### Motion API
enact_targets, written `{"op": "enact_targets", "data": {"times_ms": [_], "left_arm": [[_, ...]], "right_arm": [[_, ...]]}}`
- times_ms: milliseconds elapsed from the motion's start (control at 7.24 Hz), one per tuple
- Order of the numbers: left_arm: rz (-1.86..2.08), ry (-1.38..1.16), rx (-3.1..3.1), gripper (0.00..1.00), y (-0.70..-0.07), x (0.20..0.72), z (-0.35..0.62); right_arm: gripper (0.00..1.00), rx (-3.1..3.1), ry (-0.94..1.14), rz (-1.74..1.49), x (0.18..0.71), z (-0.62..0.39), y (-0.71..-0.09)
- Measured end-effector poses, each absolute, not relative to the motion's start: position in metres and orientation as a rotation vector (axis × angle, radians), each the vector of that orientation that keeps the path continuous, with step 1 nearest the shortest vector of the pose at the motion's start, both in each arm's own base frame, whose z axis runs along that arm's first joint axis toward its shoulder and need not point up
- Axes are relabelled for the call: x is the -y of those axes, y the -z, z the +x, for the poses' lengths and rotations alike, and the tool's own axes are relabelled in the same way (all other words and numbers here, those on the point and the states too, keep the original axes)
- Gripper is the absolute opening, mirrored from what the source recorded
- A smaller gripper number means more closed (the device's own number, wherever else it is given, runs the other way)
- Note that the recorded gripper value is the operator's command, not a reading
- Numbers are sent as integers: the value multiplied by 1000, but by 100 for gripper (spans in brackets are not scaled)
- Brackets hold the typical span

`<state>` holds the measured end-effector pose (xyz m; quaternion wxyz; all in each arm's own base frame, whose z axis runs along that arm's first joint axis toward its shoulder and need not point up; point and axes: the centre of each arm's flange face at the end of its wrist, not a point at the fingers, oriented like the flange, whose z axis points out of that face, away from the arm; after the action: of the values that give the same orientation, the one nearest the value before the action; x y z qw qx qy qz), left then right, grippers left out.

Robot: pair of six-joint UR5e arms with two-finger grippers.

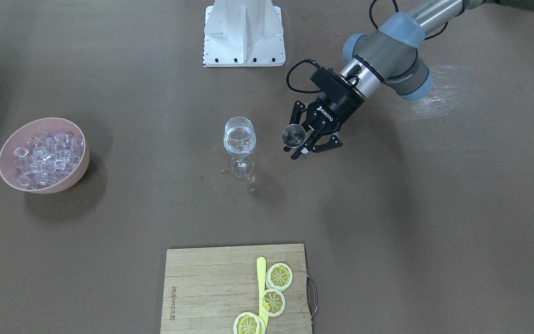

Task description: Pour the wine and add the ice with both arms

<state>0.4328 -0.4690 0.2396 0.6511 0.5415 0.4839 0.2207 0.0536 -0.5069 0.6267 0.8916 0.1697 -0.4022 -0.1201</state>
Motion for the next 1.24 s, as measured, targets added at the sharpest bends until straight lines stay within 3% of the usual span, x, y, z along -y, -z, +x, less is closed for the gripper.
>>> {"op": "enact_targets", "data": {"times_ms": [1243], "left_arm": [[1536,-752,-714,0,-205,468,454]], "right_arm": [[100,853,121,317,503,58,-616]]}}
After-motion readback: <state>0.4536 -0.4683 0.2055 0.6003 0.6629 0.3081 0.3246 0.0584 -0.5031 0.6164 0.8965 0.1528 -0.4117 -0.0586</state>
